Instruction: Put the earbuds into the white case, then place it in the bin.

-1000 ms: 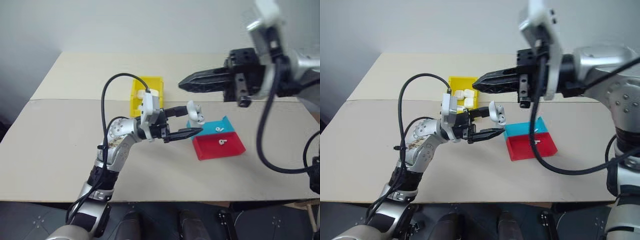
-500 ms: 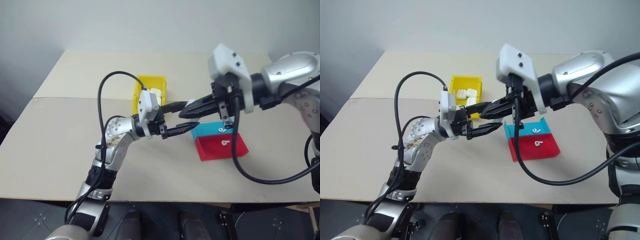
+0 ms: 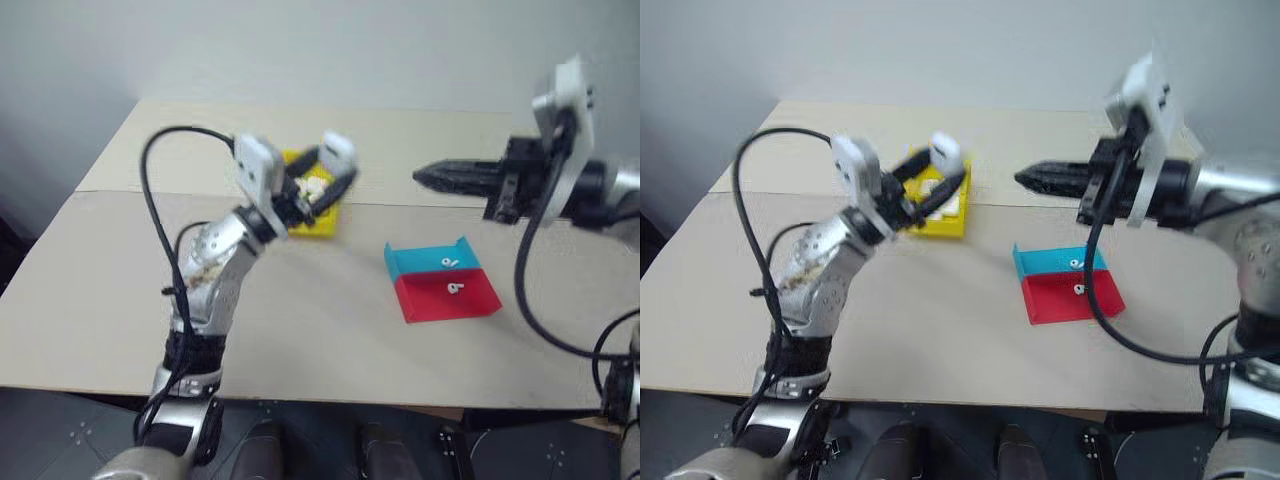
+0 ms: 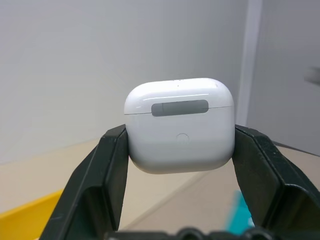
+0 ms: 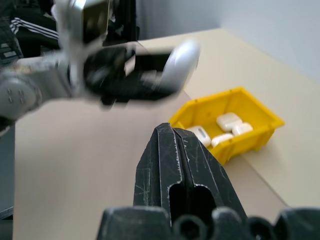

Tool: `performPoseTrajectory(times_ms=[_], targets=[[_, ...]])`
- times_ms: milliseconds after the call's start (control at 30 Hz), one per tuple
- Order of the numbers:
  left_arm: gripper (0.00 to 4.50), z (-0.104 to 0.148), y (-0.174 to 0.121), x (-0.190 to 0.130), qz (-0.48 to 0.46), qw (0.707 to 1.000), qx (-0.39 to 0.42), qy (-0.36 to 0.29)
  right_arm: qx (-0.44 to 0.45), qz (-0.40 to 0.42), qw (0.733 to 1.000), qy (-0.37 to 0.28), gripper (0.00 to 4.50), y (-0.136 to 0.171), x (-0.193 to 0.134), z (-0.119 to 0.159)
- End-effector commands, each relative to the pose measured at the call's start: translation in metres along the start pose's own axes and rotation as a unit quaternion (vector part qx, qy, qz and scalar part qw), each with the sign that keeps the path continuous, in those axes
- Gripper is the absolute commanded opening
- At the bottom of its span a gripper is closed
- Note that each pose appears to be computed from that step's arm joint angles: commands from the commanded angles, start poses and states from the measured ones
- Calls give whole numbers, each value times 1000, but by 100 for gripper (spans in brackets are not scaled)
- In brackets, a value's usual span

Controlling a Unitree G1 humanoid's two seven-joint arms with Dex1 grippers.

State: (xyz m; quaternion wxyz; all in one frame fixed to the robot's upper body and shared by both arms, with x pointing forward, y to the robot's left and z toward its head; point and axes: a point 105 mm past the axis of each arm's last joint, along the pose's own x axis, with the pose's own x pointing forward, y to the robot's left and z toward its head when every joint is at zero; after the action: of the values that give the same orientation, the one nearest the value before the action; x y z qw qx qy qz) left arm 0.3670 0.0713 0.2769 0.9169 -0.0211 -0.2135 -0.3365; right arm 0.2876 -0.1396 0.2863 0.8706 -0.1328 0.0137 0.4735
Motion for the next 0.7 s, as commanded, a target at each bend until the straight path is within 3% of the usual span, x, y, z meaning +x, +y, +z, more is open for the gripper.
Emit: performPoseTrajectory(times_ms=[33, 200, 433, 600, 700], targets=[[279, -6, 37, 10, 125, 991, 40, 25, -73, -49, 996, 14, 2, 7, 1, -4], [279, -57, 61, 34, 189, 968, 91, 134, -53, -46, 998, -4, 2, 18, 13, -11], [279, -102, 55, 47, 168, 963, 103, 185, -51, -43, 998, -10, 2, 24, 19, -12], [448, -100, 60, 48, 166, 962, 116, 185, -51, -42, 998, -10, 0, 26, 18, -12], [448, -83, 64, 45, 165, 968, 120, 145, -46, -41, 998, -11, 0, 27, 17, -14]])
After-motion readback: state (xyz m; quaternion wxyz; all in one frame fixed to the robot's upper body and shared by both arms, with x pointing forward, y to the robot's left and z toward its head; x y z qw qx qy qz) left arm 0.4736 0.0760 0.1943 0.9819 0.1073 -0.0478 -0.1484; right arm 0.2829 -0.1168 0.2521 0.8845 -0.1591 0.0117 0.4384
